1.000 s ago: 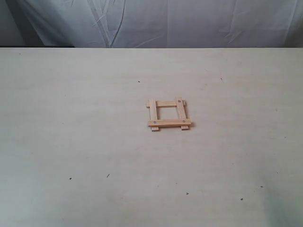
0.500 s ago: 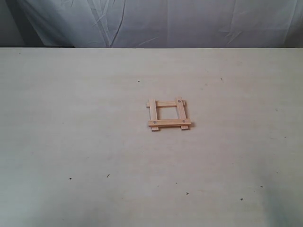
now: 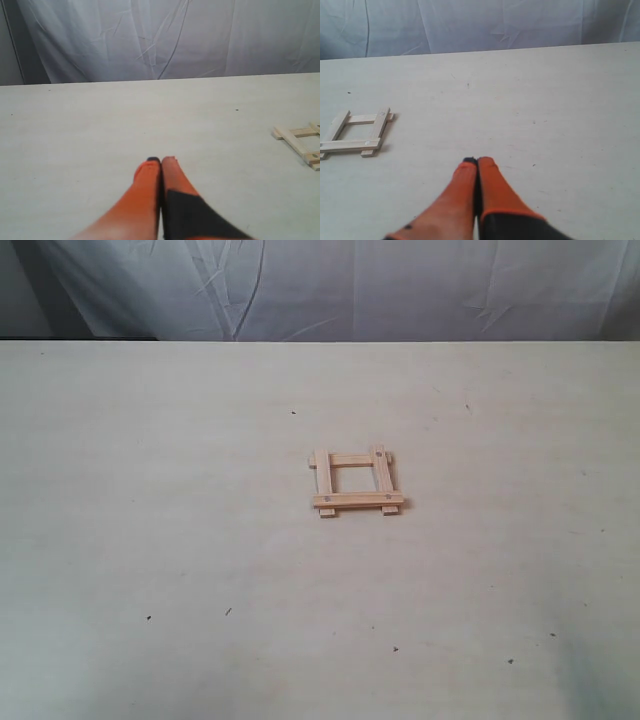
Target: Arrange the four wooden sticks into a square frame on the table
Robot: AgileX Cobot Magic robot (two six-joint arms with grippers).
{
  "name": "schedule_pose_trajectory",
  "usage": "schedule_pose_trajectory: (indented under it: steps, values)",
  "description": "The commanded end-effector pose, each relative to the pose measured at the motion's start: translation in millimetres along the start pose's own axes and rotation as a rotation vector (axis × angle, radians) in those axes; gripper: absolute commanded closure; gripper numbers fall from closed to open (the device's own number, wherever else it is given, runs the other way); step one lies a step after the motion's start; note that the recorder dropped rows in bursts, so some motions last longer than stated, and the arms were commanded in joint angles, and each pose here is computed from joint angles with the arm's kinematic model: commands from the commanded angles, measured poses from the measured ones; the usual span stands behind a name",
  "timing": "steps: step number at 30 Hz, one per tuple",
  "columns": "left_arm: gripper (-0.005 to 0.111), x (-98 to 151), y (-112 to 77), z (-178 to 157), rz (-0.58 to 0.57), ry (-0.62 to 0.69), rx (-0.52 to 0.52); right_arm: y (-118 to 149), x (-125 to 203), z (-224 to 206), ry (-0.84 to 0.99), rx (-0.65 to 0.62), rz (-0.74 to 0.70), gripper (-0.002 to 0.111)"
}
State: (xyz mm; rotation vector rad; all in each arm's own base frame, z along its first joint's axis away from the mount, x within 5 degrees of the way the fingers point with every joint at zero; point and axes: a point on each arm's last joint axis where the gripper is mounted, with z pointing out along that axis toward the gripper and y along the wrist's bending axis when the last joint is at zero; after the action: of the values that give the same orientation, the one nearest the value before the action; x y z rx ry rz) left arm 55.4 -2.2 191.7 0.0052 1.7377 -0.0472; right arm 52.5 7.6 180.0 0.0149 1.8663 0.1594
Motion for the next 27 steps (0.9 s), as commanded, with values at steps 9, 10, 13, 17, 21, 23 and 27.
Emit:
schedule_pose_trajectory:
  steps: [9, 10, 13, 17, 21, 23, 27]
  values:
    - [0.107, 0.1, -0.7, 0.0, 0.015, -0.016, 0.01, -0.4, -0.3, -0.1, -0.014, 0.006, 0.002, 0.108]
    - [0.107, 0.1, -0.7, 0.0, 0.015, -0.016, 0.01, -0.4, -0.3, -0.1, -0.014, 0.006, 0.002, 0.108]
    - [0.107, 0.1, -0.7, 0.0, 0.015, -0.016, 0.01, -0.4, -0.3, -0.1, -0.014, 0.006, 0.002, 0.108]
    - [0.107, 0.1, -0.7, 0.0, 0.015, -0.016, 0.01, -0.4, -0.3, -0.1, -0.014, 0.006, 0.002, 0.108]
    - [0.107, 0.1, -0.7, 0.0, 0.015, -0.016, 0.01, -0.4, -0.4, -0.1, -0.016, 0.005, 0.003, 0.108]
    - [0.107, 0.1, -0.7, 0.0, 0.015, -0.016, 0.01, -0.4, -0.4, -0.1, -0.016, 0.005, 0.003, 0.108]
    - [0.107, 0.1, -0.7, 0.0, 0.015, -0.016, 0.01, -0.4, -0.4, -0.1, -0.016, 0.005, 0.003, 0.108]
